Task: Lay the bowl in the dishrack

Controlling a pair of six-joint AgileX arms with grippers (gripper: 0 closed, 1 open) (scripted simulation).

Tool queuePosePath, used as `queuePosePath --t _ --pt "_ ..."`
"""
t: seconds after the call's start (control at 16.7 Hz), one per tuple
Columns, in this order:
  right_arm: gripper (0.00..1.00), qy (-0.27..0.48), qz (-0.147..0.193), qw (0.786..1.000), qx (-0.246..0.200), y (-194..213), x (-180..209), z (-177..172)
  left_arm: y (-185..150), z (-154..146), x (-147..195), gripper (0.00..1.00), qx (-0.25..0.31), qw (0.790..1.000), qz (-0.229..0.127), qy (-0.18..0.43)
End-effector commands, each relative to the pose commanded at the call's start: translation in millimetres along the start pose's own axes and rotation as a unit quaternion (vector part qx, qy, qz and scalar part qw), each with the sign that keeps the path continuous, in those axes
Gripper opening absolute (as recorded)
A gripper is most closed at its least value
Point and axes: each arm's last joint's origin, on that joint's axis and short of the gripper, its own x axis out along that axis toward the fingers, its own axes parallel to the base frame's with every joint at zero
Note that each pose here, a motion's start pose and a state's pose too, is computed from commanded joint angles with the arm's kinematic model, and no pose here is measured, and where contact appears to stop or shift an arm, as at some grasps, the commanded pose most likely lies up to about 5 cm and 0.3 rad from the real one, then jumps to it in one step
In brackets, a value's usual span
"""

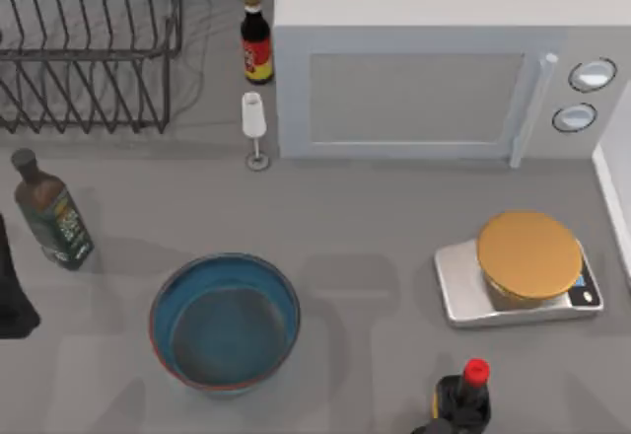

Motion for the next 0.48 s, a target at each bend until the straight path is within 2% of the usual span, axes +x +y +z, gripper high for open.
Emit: queuePosePath --t 0.24,0.48 --pt "1.00 0.000 0.000 1.000 0.000 0.0 0.0 0.0 -1.9 5.5 0.0 1.00 -0.009 1.000 -0.009 0.013" --pt "1.00 0.000 0.000 1.000 0.000 0.0 0.0 0.0 -12.4 39.2 4.1 1.00 -0.051 0.993 -0.053 0.090"
